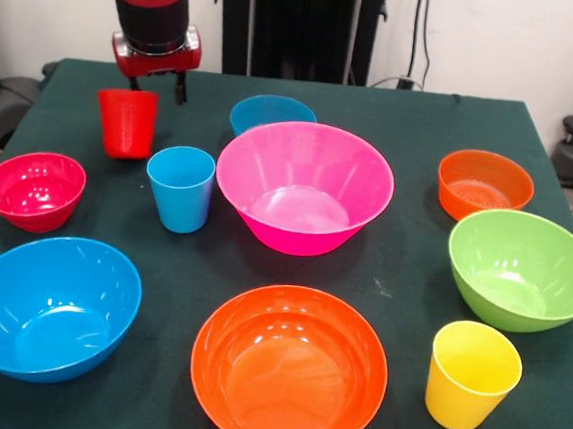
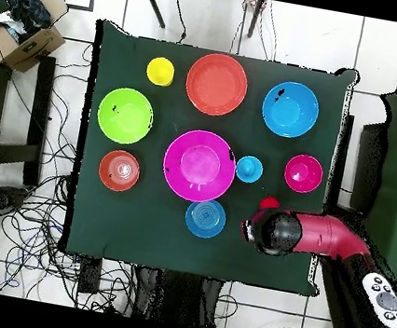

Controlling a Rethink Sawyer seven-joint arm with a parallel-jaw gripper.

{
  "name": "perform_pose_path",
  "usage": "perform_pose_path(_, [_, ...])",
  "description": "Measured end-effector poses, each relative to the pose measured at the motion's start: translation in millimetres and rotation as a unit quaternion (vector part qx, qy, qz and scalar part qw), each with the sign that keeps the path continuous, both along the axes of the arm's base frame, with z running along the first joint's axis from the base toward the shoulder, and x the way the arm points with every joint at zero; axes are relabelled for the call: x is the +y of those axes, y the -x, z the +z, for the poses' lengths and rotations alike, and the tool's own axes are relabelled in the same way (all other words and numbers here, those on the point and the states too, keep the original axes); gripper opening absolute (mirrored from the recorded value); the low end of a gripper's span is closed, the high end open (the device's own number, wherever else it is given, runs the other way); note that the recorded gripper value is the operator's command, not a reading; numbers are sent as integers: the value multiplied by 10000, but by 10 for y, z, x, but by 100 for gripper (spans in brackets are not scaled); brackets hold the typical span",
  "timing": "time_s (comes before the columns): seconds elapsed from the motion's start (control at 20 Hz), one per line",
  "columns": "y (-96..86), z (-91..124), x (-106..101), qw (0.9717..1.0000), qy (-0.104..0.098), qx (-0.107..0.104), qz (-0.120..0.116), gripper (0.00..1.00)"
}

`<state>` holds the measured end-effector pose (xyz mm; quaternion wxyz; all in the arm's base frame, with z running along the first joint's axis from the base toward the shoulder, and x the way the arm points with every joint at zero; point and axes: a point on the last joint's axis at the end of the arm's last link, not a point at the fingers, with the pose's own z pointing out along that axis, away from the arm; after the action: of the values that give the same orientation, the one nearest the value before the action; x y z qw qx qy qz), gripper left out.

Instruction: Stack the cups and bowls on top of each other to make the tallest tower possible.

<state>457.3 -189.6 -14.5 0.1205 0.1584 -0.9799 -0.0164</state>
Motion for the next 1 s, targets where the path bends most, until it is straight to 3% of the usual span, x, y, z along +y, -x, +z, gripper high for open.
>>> perform_pose_path(0.3, [25,-37,9,9999,-64,-102,-33,100])
perform_pose_path(0.5, [-65,-10,1,9994,-89,-327,-37,100])
perform_pose_path(0.85, [-367,155,17,9960,-72,-884,57,100])
perform_pose_path(1.0, [-448,215,15,9946,-44,-1031,90,100])
